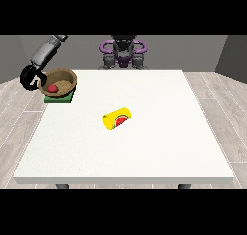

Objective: Pick the cup and pour the ball into the bowl, then pick the bowl and place it on the pad

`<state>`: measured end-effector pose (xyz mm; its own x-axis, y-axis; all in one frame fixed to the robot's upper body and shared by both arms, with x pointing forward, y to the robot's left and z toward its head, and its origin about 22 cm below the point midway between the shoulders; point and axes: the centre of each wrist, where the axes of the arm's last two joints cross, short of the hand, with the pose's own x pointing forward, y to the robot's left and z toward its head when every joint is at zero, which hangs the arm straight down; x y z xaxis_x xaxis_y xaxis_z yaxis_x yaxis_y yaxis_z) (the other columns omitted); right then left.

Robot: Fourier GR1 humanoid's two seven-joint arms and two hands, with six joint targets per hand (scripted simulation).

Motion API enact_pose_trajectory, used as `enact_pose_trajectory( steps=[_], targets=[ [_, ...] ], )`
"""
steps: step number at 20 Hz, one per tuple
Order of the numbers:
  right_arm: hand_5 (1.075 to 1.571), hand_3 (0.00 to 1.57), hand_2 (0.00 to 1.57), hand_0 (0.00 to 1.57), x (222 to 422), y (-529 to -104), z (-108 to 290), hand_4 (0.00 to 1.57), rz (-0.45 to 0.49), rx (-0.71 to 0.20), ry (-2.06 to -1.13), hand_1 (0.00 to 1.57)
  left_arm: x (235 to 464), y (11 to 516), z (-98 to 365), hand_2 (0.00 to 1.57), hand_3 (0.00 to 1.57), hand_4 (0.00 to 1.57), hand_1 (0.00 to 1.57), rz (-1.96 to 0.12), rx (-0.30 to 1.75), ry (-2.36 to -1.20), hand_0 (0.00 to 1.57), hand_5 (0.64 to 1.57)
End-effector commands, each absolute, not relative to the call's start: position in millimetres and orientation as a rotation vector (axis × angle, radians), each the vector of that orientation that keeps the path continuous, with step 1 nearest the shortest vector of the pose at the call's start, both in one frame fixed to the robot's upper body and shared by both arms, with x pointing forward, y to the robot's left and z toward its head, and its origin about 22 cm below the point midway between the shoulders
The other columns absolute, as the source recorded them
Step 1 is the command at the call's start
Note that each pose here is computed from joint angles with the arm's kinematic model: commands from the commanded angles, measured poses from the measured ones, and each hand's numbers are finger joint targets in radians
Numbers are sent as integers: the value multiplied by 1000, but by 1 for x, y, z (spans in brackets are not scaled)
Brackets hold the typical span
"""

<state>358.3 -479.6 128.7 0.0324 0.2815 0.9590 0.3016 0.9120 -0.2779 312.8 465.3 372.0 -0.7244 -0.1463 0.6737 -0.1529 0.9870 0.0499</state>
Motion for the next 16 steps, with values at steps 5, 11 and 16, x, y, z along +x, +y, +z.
enact_pose_trajectory(
  steps=[5,11,16],
  targets=[
    [1571,1316,1571,1571,378,-448,128,1240,40,-476,-1495,1571,331,471,332,0,0,0,0,-17,190,-2314,0,1532],
    [1570,1188,1571,1571,364,-458,93,1135,-36,-398,-1524,1571,304,487,369,0,0,0,0,14,217,-2381,0,1525],
    [1562,1571,1571,1571,356,-471,84,887,-161,-349,-1380,1571,310,478,361,0,0,0,0,45,224,-2363,0,1523]
  ],
)
